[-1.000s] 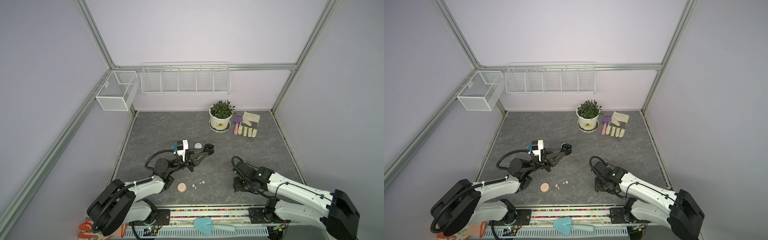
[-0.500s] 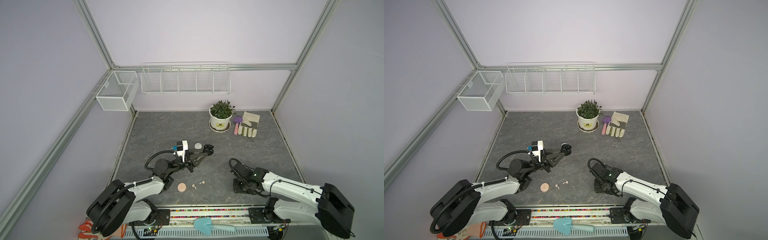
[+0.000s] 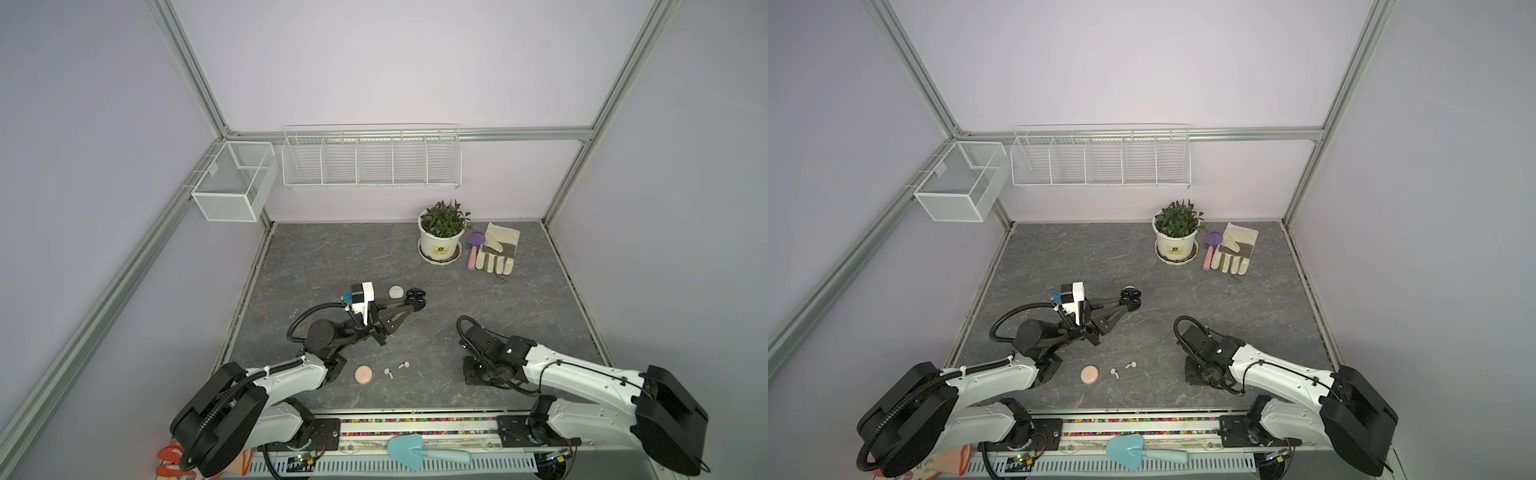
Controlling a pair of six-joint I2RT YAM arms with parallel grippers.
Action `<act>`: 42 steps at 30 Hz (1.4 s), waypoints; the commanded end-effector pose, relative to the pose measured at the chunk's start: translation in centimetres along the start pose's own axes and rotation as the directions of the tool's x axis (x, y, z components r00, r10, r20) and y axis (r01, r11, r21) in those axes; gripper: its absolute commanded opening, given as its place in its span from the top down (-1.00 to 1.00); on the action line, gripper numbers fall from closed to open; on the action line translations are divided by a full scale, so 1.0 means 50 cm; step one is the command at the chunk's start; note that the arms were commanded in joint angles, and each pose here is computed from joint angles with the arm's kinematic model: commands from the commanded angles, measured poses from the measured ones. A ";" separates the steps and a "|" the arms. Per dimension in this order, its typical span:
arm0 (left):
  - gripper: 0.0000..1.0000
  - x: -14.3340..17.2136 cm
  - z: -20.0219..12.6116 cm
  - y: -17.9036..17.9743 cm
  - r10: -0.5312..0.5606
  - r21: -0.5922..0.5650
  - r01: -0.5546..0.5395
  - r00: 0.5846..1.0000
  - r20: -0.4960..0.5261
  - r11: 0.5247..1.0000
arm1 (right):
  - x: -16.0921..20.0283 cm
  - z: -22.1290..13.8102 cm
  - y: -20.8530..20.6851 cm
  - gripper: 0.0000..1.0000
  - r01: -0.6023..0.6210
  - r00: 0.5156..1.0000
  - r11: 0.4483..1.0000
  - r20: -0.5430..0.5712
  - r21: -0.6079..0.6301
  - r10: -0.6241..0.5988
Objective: Insert wireless bluetooth earbuds into charging case
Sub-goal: Pick up the wireless bluetooth earbud from the bottom-center of the table.
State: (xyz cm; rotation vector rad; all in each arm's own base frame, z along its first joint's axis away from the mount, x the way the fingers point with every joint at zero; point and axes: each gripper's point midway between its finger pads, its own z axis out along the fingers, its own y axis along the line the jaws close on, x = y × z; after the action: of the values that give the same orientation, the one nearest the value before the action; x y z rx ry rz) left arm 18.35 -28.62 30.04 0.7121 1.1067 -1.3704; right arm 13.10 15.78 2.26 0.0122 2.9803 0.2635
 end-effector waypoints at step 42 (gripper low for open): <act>1.00 -0.024 -0.008 -0.010 0.044 -0.002 -0.044 0.998 0.047 0.999 | 0.014 0.010 -0.001 0.49 0.096 0.994 0.984 -0.064 0.148 -0.087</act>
State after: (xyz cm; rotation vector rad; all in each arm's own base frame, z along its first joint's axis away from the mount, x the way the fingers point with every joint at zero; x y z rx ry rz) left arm 18.42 -28.37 30.31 0.6959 1.1010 -1.3620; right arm 12.65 16.16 1.60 -0.1138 3.0323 0.0744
